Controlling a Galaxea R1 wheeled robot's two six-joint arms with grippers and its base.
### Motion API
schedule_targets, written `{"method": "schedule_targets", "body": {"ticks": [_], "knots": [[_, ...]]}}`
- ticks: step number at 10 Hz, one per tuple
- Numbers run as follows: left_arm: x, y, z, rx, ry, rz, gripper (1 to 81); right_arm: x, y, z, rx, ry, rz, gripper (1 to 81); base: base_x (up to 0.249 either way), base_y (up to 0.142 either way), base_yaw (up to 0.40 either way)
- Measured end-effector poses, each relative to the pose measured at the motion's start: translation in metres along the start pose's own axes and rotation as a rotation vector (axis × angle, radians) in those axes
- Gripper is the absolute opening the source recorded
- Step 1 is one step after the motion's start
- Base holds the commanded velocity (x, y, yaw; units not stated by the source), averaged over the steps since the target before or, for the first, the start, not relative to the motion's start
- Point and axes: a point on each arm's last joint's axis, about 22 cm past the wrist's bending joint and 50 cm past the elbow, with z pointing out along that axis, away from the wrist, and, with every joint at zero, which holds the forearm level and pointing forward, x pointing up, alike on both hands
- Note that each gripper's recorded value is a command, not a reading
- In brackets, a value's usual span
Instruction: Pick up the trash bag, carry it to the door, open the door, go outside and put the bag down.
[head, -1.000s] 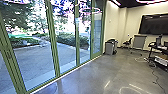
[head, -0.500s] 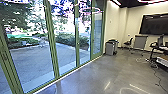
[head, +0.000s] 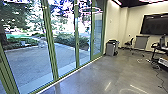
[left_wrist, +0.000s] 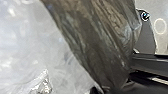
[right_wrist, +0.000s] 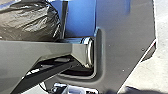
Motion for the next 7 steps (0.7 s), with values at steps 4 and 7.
{"method": "schedule_targets", "body": {"ticks": [4, 7], "knots": [[0.0002, 0.0013, 0.0003, -0.002, 0.001, 0.000, 1.0, 0.0020, 0.0005, -0.0003, -0.001, 0.002, 0.000, 81.1, 0.158, -0.075, 0.000], [0.0006, 0.0003, 0.0001, 0.000, 0.001, 0.000, 1.0, 0.0024, 0.0003, -0.0003, -0.001, 0.003, -0.002, 81.1, 0.158, -0.088, 0.000]]}}
